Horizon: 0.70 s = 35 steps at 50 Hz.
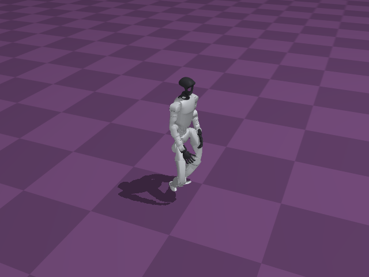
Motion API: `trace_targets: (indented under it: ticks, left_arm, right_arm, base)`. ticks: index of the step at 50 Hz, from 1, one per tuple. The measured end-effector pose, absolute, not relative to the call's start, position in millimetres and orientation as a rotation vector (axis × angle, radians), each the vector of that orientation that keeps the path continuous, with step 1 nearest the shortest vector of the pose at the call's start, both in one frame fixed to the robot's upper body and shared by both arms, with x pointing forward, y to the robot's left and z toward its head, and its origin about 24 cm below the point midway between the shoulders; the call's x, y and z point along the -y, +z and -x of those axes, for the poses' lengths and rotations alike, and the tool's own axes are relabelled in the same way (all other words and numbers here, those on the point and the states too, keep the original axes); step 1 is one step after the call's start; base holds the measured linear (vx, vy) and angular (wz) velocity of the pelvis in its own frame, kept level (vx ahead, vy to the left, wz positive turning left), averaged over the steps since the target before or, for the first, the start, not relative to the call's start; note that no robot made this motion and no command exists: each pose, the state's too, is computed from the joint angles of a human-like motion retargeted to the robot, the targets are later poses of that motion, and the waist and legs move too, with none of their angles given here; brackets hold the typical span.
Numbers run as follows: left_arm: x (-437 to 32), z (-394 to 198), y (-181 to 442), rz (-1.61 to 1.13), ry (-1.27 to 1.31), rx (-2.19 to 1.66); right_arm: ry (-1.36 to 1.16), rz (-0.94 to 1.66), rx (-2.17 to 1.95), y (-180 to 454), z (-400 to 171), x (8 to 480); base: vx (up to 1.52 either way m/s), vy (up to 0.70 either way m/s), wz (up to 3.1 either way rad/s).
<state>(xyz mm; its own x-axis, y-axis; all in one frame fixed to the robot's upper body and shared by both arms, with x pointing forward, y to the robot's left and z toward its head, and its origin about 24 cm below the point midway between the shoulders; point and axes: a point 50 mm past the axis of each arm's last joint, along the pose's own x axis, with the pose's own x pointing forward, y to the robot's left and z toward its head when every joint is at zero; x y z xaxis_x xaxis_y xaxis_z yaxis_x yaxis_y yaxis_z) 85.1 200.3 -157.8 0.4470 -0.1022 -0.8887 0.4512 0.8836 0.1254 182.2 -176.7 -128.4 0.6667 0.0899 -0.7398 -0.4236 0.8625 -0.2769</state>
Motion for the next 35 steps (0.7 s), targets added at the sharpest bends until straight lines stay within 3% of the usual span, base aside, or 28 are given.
trace_targets:
  ticks: [9,17,27,35]
  left_arm:
    - [-189,-72,-159,-0.278,-0.363,-1.051]
    - [-186,-96,-151,-0.346,-0.428,-0.958]
    - [-189,-143,-135,-0.454,-0.445,-0.814]
    - [-193,-143,-134,-0.461,-0.444,-0.807]
  right_arm:
    - [0.267,0.418,-0.909,-142,-153,189]
    - [0.284,0.4,-1.003,-152,-121,198]
    - [0.319,0.407,-0.933,-146,-134,192]
    - [0.372,0.418,-0.874,-141,-149,179]
  base:
    - [0.06,-0.11,-3.23]
    - [0.09,0.01,-1.66]
    - [0.03,0.02,-1.0]
    - [-0.01,-0.03,-0.82]
